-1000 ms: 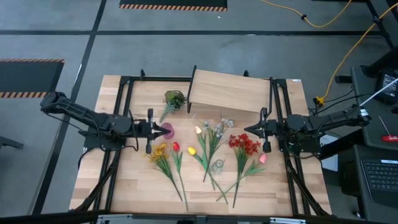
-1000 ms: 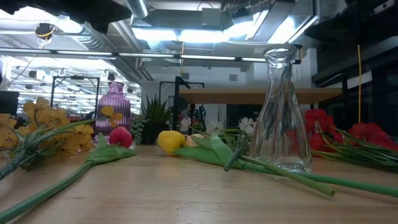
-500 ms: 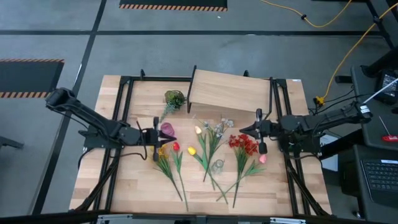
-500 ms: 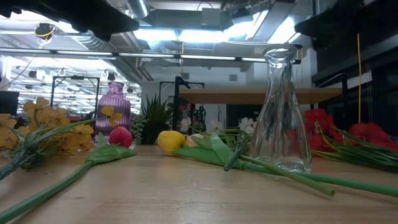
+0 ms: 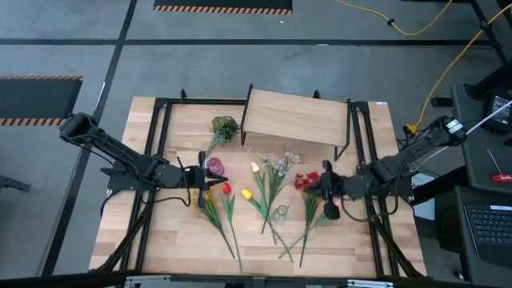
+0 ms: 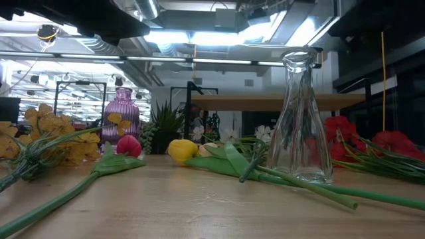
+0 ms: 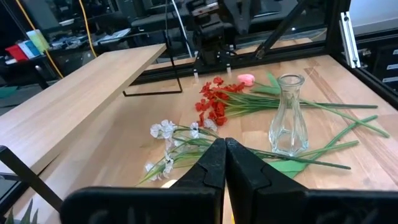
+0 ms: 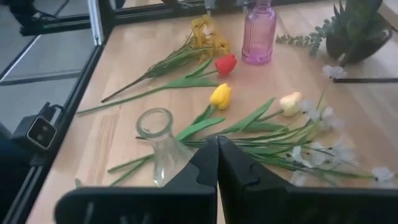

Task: Pick and place flowers into a vace then onto a shelf
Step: Put the pink flower into the violet vase

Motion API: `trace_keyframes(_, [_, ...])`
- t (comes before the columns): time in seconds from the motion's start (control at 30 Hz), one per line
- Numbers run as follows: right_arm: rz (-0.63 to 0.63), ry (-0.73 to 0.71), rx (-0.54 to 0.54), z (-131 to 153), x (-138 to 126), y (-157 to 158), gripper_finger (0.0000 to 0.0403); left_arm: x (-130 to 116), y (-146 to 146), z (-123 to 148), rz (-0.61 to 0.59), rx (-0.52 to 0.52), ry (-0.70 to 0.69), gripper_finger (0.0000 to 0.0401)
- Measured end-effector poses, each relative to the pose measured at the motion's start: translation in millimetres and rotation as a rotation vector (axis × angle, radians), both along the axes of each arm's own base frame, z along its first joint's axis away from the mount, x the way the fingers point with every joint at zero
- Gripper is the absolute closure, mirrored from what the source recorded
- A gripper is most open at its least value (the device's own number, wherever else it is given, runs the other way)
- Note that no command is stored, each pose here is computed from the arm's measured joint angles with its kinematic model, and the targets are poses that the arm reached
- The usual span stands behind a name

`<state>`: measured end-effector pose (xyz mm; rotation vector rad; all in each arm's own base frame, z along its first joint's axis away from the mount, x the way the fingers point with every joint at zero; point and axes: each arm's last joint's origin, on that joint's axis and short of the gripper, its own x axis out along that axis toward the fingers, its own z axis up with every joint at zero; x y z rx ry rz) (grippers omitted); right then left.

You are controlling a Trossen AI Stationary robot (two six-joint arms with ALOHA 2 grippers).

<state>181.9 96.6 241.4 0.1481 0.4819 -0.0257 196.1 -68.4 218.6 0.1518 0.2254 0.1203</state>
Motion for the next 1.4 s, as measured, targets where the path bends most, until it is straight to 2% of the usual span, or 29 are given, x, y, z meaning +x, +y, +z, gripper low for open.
trace_keyframes(0.33, [-0.145, 0.106, 0.043, 6.3, 7.1, 49.7, 0.0401, 0.0, 0.1, -0.2, 0.0, 0.001, 0.002, 0.0395])
trace_keyframes(0.53, [-0.246, 0.227, 0.109, 8.8, 16.0, 70.9, 0.0401, 0.0, 0.5, -0.6, 0.003, 0.005, 0.007, 0.0395])
trace_keyframes(0.73, [-0.324, 0.359, 0.135, 19.1, 27.2, 91.2, 0.04, 0.0, 0.5, -0.5, -0.009, 0.058, 0.013, 0.0395])
trace_keyframes(0.8, [-0.307, 0.406, 0.111, 20.6, 29.4, 97.4, 0.04, 0.0, 0.5, -0.5, -0.01, 0.061, 0.013, 0.0395])
trace_keyframes(0.97, [-0.162, 0.508, 0.023, 15.4, 32.3, 109.3, 0.0399, 0.2, 0.4, 0.2, -0.009, 0.059, 0.006, 0.0395])
trace_keyframes(1.4, [-0.154, 0.525, -0.002, 8.1, 36.0, 112.3, 0.0398, 0.2, 0.4, 0.2, -0.009, 0.05, 0.005, 0.0395])
